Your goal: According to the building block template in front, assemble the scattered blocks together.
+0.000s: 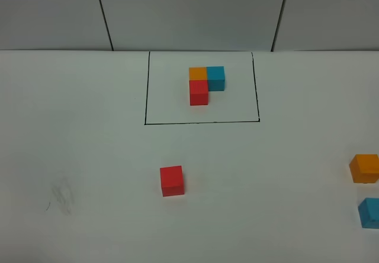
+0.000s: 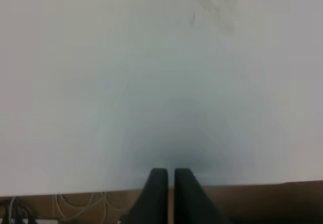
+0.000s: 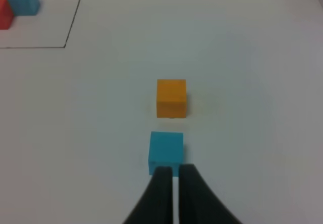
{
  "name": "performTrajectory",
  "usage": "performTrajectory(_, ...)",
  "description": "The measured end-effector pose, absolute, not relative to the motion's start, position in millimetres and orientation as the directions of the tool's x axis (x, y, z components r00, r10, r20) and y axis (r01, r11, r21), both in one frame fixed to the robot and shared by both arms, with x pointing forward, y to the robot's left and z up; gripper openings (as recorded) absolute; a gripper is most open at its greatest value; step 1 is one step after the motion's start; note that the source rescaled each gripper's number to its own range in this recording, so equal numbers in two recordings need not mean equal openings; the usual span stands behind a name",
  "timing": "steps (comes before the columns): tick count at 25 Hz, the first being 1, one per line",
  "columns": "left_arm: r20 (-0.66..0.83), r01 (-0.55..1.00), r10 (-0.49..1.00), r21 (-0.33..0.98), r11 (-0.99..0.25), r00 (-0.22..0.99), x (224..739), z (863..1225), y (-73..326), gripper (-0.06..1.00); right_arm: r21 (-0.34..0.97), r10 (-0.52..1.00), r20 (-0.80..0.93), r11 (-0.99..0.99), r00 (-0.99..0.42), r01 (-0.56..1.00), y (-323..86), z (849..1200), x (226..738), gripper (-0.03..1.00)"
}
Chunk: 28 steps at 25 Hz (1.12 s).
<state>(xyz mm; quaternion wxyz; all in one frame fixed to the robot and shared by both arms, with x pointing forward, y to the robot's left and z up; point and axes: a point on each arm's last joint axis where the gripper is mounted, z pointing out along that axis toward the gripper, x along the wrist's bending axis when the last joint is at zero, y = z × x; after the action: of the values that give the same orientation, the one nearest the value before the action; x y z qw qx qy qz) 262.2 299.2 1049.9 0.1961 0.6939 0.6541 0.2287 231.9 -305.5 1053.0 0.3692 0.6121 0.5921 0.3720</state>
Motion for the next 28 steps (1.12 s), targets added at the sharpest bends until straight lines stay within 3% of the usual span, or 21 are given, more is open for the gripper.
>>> performTrajectory(6,0.069,0.788,0.992,0.603,-0.125,0.105,255.9,1050.8,297.1,0.0,0.893,1.0,0.018,-0.026,0.022,0.45,-305.5,1053.0,231.9,0.0)
performTrajectory(28,0.115,0.612,0.985,0.773,-0.168,0.125,217.9,1049.1,294.4,0.0,0.893,1.0,0.018,-0.026,0.022,0.45,-305.5,1053.0,231.9,0.0)
